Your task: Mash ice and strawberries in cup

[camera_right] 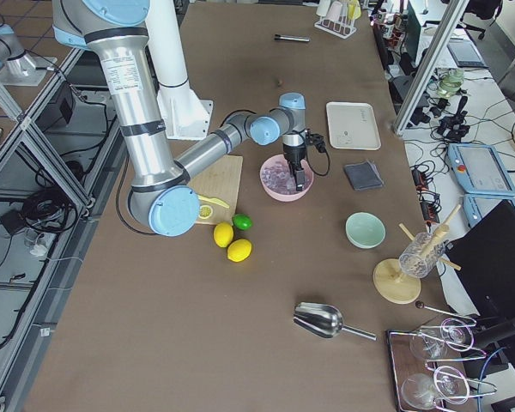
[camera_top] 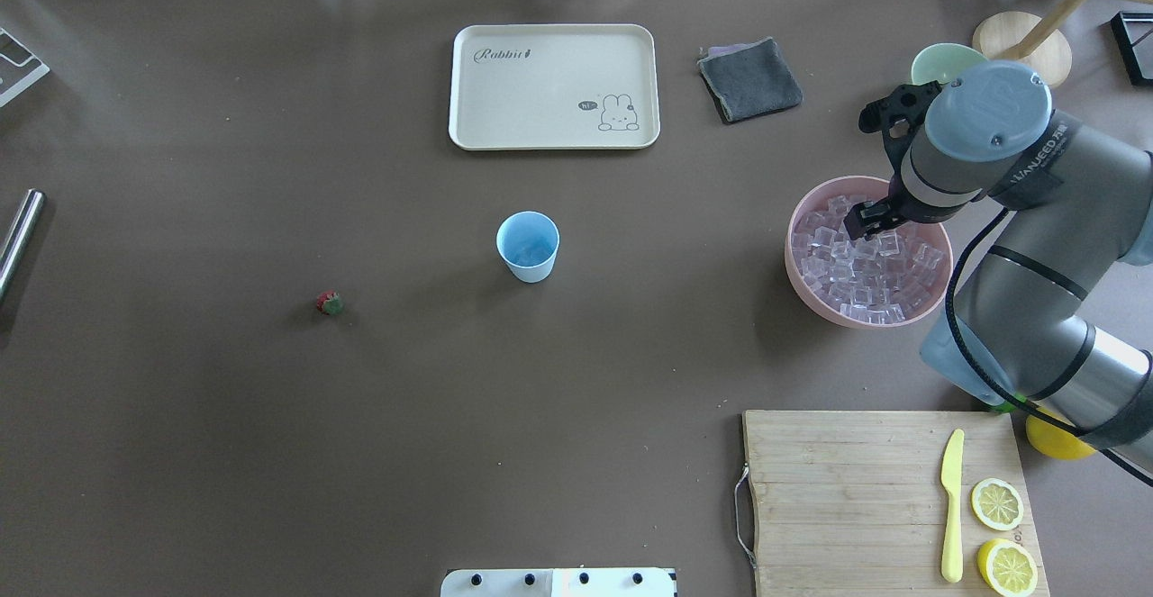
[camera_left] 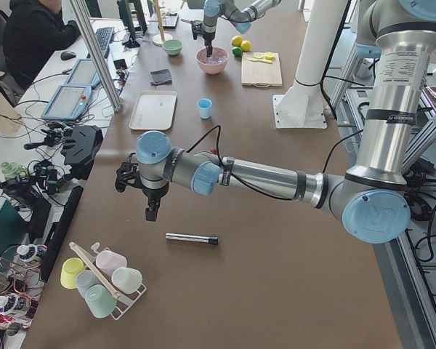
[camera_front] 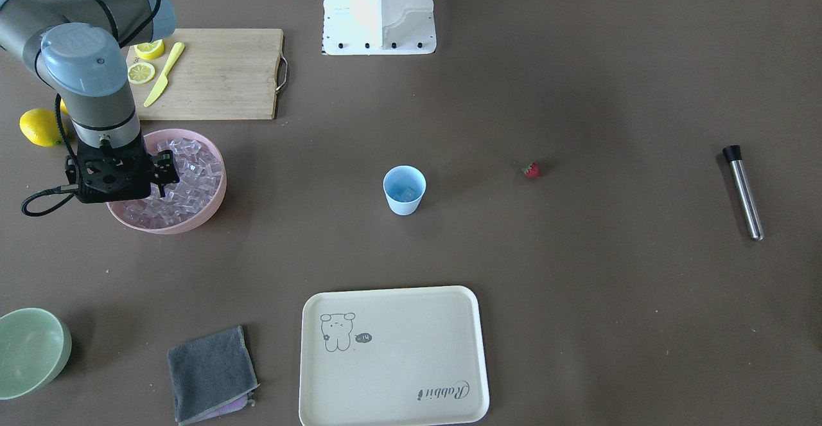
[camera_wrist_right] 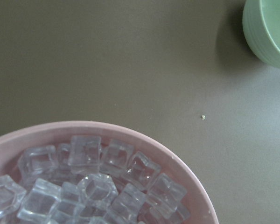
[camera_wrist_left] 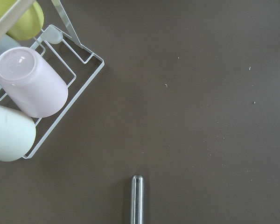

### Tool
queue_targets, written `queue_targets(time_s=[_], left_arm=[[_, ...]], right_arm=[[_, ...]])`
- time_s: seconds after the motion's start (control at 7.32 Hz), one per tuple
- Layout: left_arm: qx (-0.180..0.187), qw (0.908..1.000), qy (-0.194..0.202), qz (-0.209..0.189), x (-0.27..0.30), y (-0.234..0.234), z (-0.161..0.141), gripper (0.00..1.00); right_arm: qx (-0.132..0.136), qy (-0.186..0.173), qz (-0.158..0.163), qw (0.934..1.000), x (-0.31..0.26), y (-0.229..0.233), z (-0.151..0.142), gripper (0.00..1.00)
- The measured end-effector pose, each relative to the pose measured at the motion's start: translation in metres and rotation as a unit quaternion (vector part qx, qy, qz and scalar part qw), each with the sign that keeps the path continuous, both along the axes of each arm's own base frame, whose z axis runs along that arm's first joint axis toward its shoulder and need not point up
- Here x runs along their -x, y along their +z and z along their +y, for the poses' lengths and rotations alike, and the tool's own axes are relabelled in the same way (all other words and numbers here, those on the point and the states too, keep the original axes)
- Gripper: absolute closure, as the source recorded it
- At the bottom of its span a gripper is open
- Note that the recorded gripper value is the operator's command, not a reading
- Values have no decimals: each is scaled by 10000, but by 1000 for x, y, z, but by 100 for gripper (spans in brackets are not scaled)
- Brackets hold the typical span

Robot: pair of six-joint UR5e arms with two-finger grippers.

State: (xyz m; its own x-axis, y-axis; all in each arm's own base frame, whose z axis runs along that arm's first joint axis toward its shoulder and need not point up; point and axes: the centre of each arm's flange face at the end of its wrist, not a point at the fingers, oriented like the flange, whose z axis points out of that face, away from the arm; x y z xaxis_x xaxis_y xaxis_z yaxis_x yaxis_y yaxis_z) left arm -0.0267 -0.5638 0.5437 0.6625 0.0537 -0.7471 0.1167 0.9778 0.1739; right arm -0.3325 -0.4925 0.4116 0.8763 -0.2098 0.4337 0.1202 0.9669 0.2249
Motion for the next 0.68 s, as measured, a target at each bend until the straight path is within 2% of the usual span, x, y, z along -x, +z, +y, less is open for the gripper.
queue_targets(time_s=[0.55, 0.68], left_arm=[[7, 10000, 9, 6, -3, -1, -1, 2], [3, 10000, 6, 8, -3, -2, -1, 2]], right_arm=[[-8, -62, 272, 9996, 13, 3, 9, 48], [-7, -68, 288, 9996, 13, 4, 10, 50]])
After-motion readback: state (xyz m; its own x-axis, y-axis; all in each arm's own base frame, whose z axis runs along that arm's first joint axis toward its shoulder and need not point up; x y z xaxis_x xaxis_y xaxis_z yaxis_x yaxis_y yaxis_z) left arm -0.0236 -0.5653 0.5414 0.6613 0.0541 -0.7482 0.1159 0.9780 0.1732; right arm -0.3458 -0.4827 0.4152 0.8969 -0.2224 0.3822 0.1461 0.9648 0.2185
